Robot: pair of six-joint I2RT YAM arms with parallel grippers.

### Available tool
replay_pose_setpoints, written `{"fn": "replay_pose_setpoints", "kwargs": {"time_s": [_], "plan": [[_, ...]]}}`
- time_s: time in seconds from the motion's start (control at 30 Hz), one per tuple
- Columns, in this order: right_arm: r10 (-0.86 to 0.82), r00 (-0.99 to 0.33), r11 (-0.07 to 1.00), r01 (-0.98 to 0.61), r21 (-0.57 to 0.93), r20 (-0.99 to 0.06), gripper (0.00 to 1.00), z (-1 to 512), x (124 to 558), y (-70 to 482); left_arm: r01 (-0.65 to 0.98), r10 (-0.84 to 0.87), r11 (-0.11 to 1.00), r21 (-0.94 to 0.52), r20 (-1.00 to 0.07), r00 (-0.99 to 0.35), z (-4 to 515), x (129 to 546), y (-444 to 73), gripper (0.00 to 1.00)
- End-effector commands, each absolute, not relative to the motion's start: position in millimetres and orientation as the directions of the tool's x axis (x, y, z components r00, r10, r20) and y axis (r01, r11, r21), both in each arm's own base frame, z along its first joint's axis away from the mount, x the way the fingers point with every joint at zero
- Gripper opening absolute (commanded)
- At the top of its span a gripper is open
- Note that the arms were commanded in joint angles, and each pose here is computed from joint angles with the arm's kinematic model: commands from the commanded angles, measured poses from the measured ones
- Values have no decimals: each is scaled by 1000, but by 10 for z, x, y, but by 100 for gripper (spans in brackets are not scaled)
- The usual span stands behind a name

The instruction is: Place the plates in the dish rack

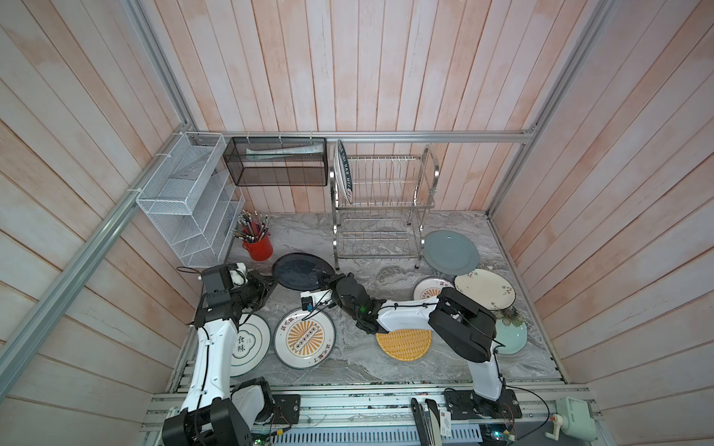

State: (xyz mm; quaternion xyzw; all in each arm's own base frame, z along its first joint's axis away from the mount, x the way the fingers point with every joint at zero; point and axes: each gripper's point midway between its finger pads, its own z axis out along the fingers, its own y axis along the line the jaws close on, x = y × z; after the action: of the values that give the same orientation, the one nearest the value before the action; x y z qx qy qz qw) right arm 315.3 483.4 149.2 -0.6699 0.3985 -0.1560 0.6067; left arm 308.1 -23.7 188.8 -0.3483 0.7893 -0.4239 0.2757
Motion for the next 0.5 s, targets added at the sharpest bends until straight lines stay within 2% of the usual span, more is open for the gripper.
{"fn": "replay_pose_setpoints", "kwargs": {"time_s": [0.0, 0.13, 0.2, 0.33, 0.47], "plan": [[-665, 643, 185, -351, -918, -380, 0, 1816, 3129, 4873, -116, -713, 442, -890, -270, -647, 2307, 3161, -352, 0], [-673, 627, 207, -351, -913, -393, 0, 1889, 3161, 4862, -93, -701, 441, -893, -277, -657, 2374, 3168, -369, 1], [-679, 616, 222, -345, -912, -399, 0, 1946, 3176, 4834, -76, -698, 441, -894, -289, -656, 2443, 3171, -352, 38], [-696, 577, 259, -352, -899, -426, 0, 2062, 3216, 4745, -22, -704, 457, -889, -346, -620, 2698, 3180, -266, 99], [-686, 511, 334, -412, -848, -518, 0, 2256, 3213, 4599, 102, -682, 474, -875, -438, -585, 3103, 3198, -263, 100]]}}
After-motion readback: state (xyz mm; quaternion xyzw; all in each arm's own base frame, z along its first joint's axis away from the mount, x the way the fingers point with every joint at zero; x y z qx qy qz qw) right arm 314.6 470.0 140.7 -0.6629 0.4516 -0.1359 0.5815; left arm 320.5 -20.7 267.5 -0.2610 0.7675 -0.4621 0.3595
